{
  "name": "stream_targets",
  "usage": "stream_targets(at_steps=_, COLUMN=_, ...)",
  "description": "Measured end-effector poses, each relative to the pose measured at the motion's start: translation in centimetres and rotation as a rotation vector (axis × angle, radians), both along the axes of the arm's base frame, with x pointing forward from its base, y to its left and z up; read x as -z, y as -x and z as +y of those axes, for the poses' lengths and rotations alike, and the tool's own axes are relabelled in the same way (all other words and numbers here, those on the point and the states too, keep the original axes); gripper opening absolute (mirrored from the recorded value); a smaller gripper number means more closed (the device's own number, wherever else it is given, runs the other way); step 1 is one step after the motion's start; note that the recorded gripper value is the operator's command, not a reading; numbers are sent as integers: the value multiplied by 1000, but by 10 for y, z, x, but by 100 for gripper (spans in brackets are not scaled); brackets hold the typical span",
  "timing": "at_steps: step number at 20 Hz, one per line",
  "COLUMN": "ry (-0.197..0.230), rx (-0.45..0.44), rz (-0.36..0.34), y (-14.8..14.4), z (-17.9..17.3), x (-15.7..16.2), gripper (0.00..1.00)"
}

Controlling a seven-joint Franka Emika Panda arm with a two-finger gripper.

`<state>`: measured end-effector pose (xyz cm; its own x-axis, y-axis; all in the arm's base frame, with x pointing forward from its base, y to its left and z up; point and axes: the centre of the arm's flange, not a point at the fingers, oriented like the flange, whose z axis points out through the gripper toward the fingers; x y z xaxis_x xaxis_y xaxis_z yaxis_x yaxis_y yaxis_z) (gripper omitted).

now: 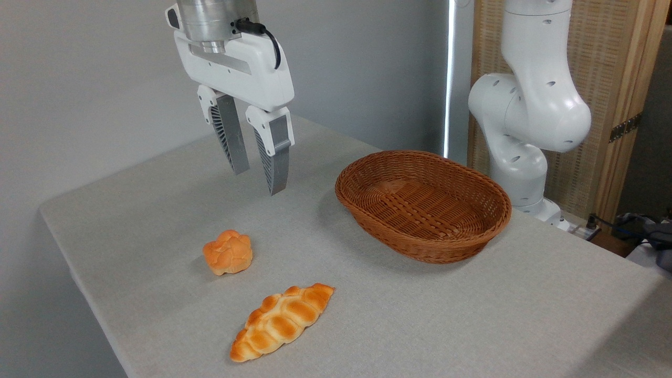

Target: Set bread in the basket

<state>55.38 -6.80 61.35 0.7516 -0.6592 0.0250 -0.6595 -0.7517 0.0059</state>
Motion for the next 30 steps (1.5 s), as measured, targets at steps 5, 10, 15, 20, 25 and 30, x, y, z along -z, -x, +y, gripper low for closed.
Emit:
stream_targets(at_steps=5, ry=0, rx=4, rz=2, y=0, z=-1, x=1, gripper=100)
stream_targets(at_steps=10, ry=0, rx=4, rz=4, y=0, z=-1, x=2, gripper=100)
stream_targets(at_steps=15, ry=0, rx=4, rz=4, y=0, z=-2, x=2, gripper=100)
stream_targets(at_steps=20, ry=0, rx=4, rz=4, y=0, z=-2, x=2, gripper=100)
stream_targets(at_steps=25, ry=1, rx=8, rz=4, y=0, z=-4, x=2, gripper=100)
stream_targets(at_steps=30, ry=9, rx=37, rz=-39, y=-8, z=-22, x=6, gripper=100)
